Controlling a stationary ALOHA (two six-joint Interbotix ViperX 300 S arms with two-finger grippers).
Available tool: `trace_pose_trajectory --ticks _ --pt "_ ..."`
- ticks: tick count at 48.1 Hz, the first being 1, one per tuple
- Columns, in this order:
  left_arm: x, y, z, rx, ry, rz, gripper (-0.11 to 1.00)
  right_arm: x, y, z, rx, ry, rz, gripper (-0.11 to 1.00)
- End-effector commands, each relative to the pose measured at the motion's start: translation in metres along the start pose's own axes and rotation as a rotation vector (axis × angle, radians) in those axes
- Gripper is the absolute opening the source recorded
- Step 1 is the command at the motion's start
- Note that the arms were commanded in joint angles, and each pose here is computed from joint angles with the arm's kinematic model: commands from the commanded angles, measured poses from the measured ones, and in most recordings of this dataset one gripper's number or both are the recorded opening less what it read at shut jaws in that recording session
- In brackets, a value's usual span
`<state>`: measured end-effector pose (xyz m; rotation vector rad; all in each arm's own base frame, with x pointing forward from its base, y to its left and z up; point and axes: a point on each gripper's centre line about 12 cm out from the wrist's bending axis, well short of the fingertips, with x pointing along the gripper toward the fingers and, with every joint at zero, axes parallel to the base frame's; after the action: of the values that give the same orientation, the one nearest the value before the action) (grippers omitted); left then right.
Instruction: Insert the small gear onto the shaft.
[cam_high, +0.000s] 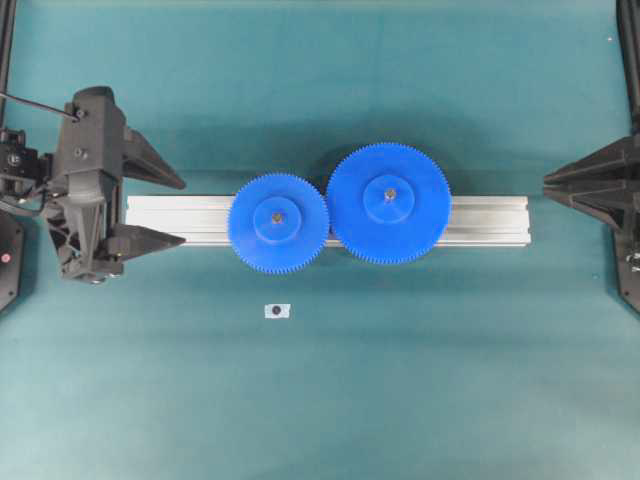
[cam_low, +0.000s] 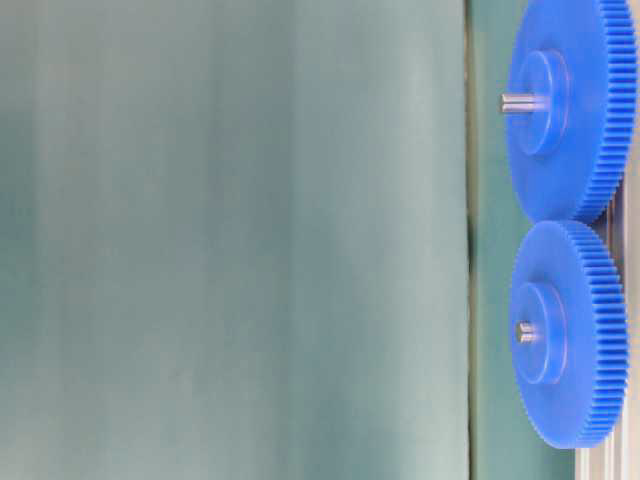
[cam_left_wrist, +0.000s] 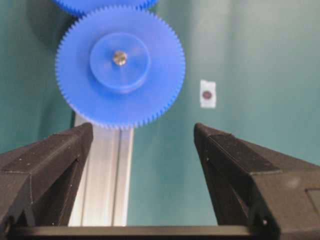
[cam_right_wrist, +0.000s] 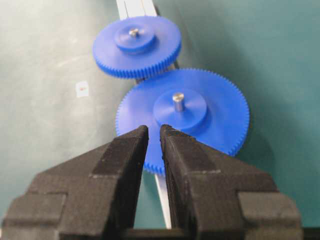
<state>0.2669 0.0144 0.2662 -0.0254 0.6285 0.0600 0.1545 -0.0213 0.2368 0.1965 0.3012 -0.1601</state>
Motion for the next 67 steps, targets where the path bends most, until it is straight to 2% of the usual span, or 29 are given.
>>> trace_pose_trajectory --ticks 1,67 --pt "-0.002 0.000 0.003 0.001 -0.017 -0.001 0.81 0.001 0.000 0.000 0.021 0.010 -0.004 0.27" --pt "-0.012 -0.001 -0.003 0.003 -0.041 -0.005 0.81 0.000 -0.001 -0.003 0.033 0.024 -0.007 0.27"
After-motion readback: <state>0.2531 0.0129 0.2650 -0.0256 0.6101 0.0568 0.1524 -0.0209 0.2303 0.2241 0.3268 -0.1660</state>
